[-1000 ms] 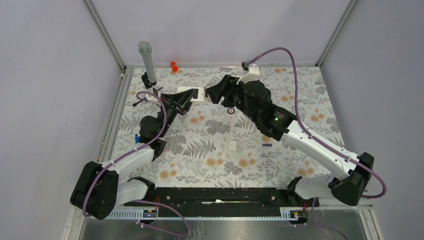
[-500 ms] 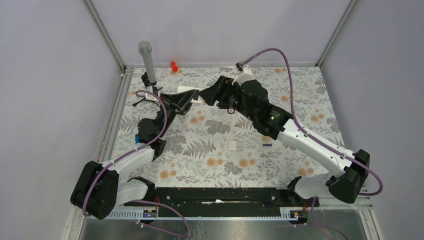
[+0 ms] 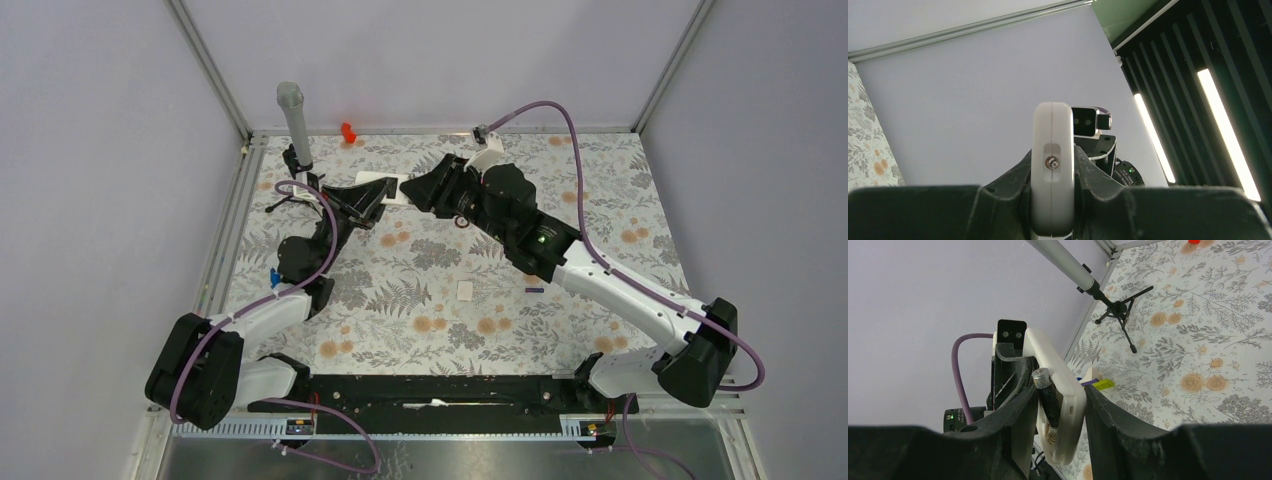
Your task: Load the batteries into the remote control
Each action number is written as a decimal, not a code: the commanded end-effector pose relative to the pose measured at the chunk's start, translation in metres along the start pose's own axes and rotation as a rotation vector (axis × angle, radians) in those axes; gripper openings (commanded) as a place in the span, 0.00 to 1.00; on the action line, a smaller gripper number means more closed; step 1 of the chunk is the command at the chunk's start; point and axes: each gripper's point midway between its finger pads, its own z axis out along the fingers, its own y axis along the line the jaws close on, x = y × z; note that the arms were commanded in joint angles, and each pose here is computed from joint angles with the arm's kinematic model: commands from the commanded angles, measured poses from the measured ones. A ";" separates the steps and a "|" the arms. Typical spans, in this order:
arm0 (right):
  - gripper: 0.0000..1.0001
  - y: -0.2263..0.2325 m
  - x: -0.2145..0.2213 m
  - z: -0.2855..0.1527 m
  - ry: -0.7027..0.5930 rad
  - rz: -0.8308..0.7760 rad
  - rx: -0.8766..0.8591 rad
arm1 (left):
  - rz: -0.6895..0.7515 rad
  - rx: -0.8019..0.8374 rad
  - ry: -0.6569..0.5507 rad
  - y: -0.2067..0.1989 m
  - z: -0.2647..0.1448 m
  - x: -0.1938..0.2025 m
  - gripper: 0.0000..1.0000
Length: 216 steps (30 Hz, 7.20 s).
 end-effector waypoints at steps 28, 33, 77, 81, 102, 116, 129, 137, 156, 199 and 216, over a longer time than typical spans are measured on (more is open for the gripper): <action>0.89 0.031 -0.028 -0.009 -0.107 0.041 -0.218 | -0.111 0.094 -0.012 -0.022 -0.010 -0.001 0.00; 0.92 0.030 -0.034 -0.015 -0.119 0.039 -0.229 | -0.080 0.097 0.015 -0.025 -0.014 0.005 0.00; 0.50 -0.003 -0.011 -0.011 0.144 0.543 -0.232 | 0.107 0.138 0.063 -0.029 -0.008 0.013 0.00; 0.46 -0.004 -0.010 -0.011 0.149 0.545 -0.233 | 0.112 0.157 0.060 -0.035 -0.005 0.013 0.00; 0.43 -0.008 -0.005 -0.011 0.155 0.550 -0.226 | 0.054 0.145 0.031 -0.030 0.000 0.006 0.00; 0.83 -0.066 -0.003 -0.012 0.087 0.142 -0.022 | 0.151 -0.116 0.099 0.049 -0.015 0.015 0.00; 0.57 -0.091 0.047 -0.030 0.241 -0.070 0.043 | 0.298 -0.192 0.160 0.088 -0.032 0.020 0.00; 0.43 -0.113 0.065 -0.023 0.267 -0.121 0.183 | 0.451 -0.377 0.184 0.121 -0.037 0.013 0.00; 0.55 -0.231 0.153 -0.044 0.331 0.054 0.533 | 1.145 -1.224 0.476 0.236 -0.087 0.044 0.00; 0.56 -0.257 0.179 -0.047 0.435 0.080 0.790 | 1.093 -0.814 0.071 0.085 -0.054 -0.001 0.00; 0.37 -0.271 0.207 -0.038 0.537 -0.069 1.031 | 1.087 -0.684 -0.095 0.027 -0.058 -0.033 0.00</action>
